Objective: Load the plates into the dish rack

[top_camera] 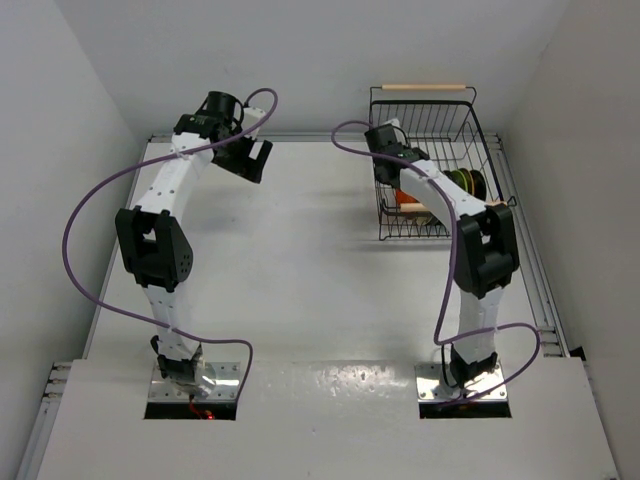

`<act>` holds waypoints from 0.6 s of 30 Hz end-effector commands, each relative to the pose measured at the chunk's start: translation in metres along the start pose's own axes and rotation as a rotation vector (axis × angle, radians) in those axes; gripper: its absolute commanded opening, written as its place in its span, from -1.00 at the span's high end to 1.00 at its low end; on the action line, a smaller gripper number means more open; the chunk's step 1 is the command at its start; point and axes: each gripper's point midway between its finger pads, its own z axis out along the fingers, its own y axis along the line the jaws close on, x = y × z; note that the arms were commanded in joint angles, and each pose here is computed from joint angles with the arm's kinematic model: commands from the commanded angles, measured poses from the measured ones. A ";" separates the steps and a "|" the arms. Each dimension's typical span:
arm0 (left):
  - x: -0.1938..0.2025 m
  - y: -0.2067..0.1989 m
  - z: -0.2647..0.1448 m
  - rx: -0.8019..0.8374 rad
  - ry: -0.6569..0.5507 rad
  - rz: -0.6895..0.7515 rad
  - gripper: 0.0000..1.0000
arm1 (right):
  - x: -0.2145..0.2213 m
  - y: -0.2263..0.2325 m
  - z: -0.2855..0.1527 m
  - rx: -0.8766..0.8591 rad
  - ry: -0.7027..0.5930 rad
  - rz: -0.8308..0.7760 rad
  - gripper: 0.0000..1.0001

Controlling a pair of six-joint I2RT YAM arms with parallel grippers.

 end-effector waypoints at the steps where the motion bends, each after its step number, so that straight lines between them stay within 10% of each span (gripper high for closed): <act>1: -0.012 0.004 -0.021 -0.019 -0.060 0.005 -1.00 | 0.004 0.003 0.008 0.012 0.021 0.011 1.00; 11: -0.012 0.004 -0.021 -0.019 -0.060 0.005 -1.00 | 0.012 0.014 0.013 -0.019 0.048 0.008 0.95; 18: -0.011 0.008 -0.022 -0.025 -0.060 -0.002 -1.00 | 0.008 0.003 0.007 -0.012 0.054 0.042 0.16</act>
